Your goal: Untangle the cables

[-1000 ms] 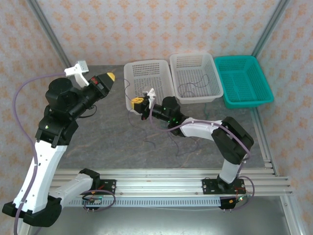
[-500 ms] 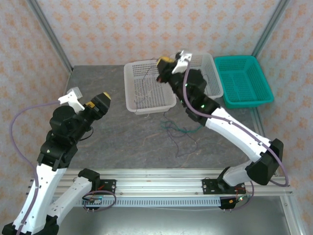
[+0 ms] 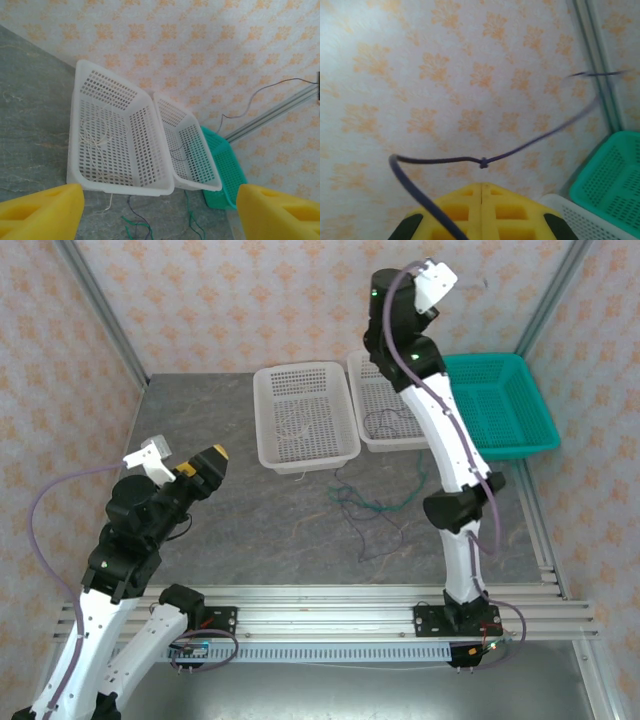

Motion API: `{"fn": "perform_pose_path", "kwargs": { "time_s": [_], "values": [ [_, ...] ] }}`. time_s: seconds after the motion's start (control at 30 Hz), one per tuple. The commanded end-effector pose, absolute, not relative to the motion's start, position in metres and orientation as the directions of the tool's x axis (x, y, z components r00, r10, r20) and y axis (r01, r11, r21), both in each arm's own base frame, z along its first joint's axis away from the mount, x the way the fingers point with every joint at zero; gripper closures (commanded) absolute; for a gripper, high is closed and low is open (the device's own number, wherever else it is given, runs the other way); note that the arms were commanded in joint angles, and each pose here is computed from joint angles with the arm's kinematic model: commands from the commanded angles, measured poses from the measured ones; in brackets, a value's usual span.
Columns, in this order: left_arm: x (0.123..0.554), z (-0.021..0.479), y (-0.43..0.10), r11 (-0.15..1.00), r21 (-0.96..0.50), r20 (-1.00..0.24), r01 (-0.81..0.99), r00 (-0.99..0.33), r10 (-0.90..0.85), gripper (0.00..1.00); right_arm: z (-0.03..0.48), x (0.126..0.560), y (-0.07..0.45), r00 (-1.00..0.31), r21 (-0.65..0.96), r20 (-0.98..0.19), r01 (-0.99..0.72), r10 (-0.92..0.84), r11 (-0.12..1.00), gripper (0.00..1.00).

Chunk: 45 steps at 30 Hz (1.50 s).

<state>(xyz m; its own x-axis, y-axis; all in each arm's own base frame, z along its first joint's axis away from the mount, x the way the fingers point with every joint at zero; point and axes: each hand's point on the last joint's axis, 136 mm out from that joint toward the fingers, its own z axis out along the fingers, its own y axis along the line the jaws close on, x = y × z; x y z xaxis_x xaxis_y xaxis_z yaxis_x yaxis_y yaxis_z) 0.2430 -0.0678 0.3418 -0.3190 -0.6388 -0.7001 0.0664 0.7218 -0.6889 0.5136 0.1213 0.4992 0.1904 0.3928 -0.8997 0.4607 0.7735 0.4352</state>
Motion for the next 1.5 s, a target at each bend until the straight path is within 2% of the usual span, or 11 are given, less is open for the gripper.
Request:
{"fn": "perform_pose_path", "kwargs": {
  "time_s": [0.0,0.27,0.43,0.5,0.6,0.63,0.7,1.0,1.2,1.3,1.47],
  "values": [
    [0.244,0.348,-0.07,0.739,-0.665,-0.73,0.106,-0.298,-0.614,0.2,0.441,0.543,0.121,0.017,0.114,-0.991,0.618,0.132,0.778,1.0],
    [0.242,0.333,-0.072,0.748,-0.656,-0.733,0.104,-0.325,-0.598,0.19,0.283,0.592,0.116,-0.272,-0.045,-0.948,0.625,0.163,0.78,1.0],
    [0.239,0.331,-0.071,0.756,-0.647,-0.74,0.102,-0.324,-0.589,0.2,0.212,0.603,0.146,-0.484,-0.059,-0.853,0.463,0.197,0.884,0.99],
    [0.238,0.331,-0.071,0.755,-0.648,-0.738,0.102,-0.328,-0.589,0.19,0.201,0.602,0.154,-0.536,-0.017,-0.813,0.416,0.23,0.909,0.84],
    [0.237,0.33,-0.072,0.748,-0.655,-0.731,0.105,-0.337,-0.593,0.2,0.208,0.593,0.15,-0.548,0.037,-0.784,0.428,0.291,0.903,0.21],
    [0.236,0.329,-0.074,0.744,-0.66,-0.726,0.106,-0.344,-0.595,0.2,0.215,0.588,0.146,-0.54,0.042,-0.784,0.446,0.306,0.894,0.1],
    [0.236,0.325,-0.078,0.736,-0.667,-0.717,0.115,-0.366,-0.593,0.2,0.233,0.576,0.141,-0.543,0.052,-0.777,0.449,0.319,0.892,0.0],
    [0.232,0.293,-0.105,0.671,-0.734,-0.606,0.103,-0.545,-0.579,0.2,0.276,0.505,0.147,-0.696,0.094,-0.652,0.32,0.301,0.943,0.01],
    [0.228,0.27,-0.119,0.63,-0.773,-0.547,0.071,-0.577,-0.607,0.2,0.29,0.433,0.166,-0.693,0.196,-0.685,0.125,0.227,0.973,0.01],
    [0.224,0.258,-0.133,0.662,-0.746,-0.563,0.068,-0.596,-0.572,0.21,0.264,0.385,0.158,-0.71,0.279,-0.656,0.086,0.256,0.956,0.01],
    [0.225,0.237,-0.177,0.728,-0.677,-0.599,0.106,-0.654,-0.462,0.21,0.201,0.305,0.128,-0.808,0.257,-0.522,0.158,0.274,0.954,0.05]
  ]
}}
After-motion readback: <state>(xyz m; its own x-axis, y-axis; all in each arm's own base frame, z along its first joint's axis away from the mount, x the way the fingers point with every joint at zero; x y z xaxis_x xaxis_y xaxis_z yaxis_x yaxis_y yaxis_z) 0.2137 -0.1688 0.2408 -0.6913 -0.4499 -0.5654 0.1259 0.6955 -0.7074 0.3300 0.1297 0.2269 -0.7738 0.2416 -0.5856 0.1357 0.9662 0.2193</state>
